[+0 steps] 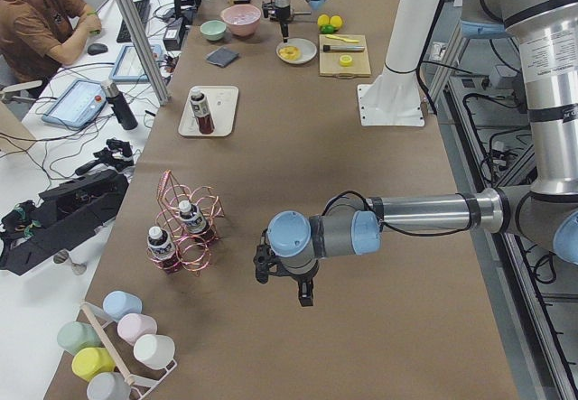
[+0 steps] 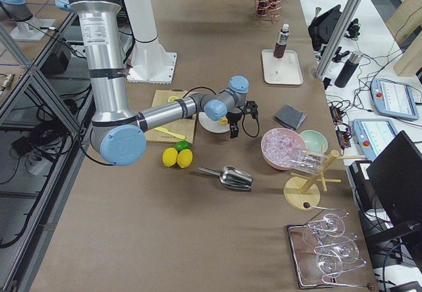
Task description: Place donut on tray
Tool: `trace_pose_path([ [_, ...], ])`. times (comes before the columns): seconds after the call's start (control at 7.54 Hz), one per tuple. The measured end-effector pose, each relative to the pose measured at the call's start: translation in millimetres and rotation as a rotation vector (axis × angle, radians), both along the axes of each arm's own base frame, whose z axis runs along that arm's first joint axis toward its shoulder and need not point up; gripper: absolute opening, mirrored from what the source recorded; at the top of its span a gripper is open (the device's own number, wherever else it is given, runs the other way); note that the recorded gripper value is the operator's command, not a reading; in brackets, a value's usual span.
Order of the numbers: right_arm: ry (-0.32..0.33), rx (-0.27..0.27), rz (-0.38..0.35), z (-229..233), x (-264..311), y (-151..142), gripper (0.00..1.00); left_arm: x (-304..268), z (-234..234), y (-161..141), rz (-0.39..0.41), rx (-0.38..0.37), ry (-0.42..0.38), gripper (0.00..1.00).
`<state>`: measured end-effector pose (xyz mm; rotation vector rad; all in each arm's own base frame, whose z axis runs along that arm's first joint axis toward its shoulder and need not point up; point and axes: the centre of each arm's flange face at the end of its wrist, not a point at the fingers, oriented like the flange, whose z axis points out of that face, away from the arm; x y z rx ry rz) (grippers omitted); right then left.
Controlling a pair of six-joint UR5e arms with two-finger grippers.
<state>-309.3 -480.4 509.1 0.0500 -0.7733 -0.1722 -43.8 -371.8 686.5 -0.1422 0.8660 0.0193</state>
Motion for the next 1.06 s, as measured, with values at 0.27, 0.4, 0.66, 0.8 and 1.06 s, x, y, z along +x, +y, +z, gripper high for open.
trace_pose_path([
  [0.27,0.013,-0.002,-0.013,4.8,-10.1,5.4,0.68,0.0,-0.8,-0.3,0.000,0.003,0.000,0.98],
  [0.4,0.016,-0.003,-0.016,6.4,-12.0,6.8,0.46,0.0,-1.2,-0.6,0.000,0.005,0.000,0.98],
  [0.66,0.019,-0.006,-0.016,7.5,-13.1,7.9,0.00,0.0,-1.6,-1.1,-0.001,0.006,0.000,0.98],
  [0.8,0.019,-0.007,-0.016,6.9,-13.3,8.1,0.00,0.0,-1.8,-1.3,-0.001,0.006,0.000,0.98],
  [1.06,0.018,-0.008,-0.018,7.6,-14.1,7.9,0.00,0.0,-1.4,-1.4,0.000,0.007,0.000,0.98],
])
